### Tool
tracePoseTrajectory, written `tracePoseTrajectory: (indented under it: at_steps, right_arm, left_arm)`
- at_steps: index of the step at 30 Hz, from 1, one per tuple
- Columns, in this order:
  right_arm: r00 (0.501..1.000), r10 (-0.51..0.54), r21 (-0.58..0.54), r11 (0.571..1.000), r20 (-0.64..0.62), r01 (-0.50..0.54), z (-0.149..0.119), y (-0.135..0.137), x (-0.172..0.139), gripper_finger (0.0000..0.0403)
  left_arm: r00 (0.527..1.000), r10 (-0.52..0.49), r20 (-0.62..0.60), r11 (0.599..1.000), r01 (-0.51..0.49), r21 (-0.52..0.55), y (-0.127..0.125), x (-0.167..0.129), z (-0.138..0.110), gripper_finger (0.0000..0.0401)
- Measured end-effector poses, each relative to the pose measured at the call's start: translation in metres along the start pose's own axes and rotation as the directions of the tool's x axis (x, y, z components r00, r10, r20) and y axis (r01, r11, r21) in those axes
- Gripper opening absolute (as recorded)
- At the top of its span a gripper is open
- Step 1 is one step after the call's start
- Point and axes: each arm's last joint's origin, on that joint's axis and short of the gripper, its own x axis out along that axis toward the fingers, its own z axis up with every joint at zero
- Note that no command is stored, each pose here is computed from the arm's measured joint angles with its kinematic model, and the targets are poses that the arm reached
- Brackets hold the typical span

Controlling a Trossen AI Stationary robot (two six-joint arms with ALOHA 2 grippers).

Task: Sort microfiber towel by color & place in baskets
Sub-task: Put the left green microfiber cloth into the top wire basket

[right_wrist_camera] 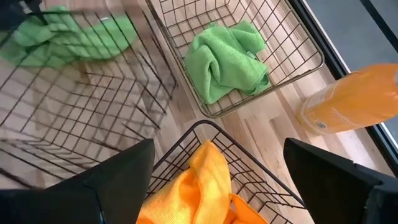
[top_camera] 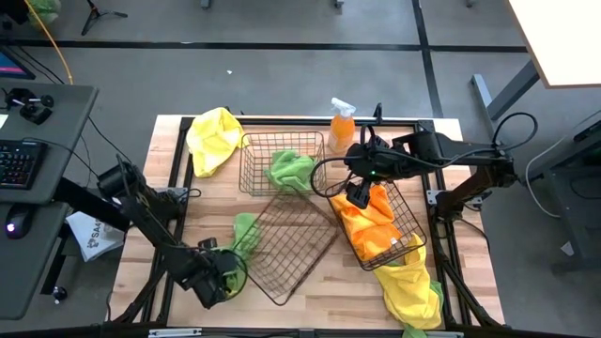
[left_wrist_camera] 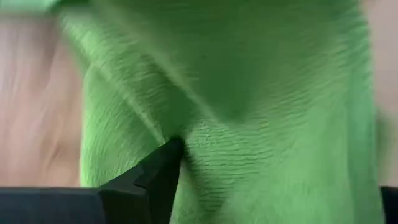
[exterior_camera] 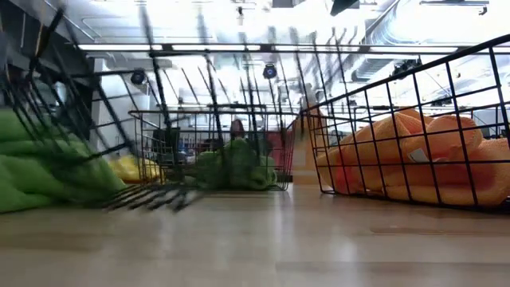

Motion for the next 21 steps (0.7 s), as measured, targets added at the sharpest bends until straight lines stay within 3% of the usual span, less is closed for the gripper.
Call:
tracePoseTrajectory:
  at_steps: [3,8,14,21]
  right_arm:
    - [1.000,0.000,0.000,1.000,0.000,0.000,0.000,0.000,0.000,0.0353]
    - [1.000,0.002,0.010,1.000,0.001,-0.002,0.000,0.000,0.000,0.0353]
    - [1.000,0.005,0.001,1.000,0.006,-0.005,0.001,0.000,0.000,0.0353]
    - [0.999,0.028,0.004,1.000,0.022,-0.029,0.000,0.000,-0.005,0.0353]
  left_arm:
    - [0.999,-0.036,0.011,0.999,0.036,-0.021,0.003,-0.011,0.001,0.0132]
    - [0.993,-0.102,0.051,0.994,0.104,-0.038,0.010,-0.034,0.003,0.0016]
    - [0.976,-0.200,0.088,0.979,0.202,-0.011,0.022,-0.082,0.007,0.0004]
    - [0.914,-0.401,0.063,0.916,0.399,0.047,0.042,-0.156,0.011,0.0001]
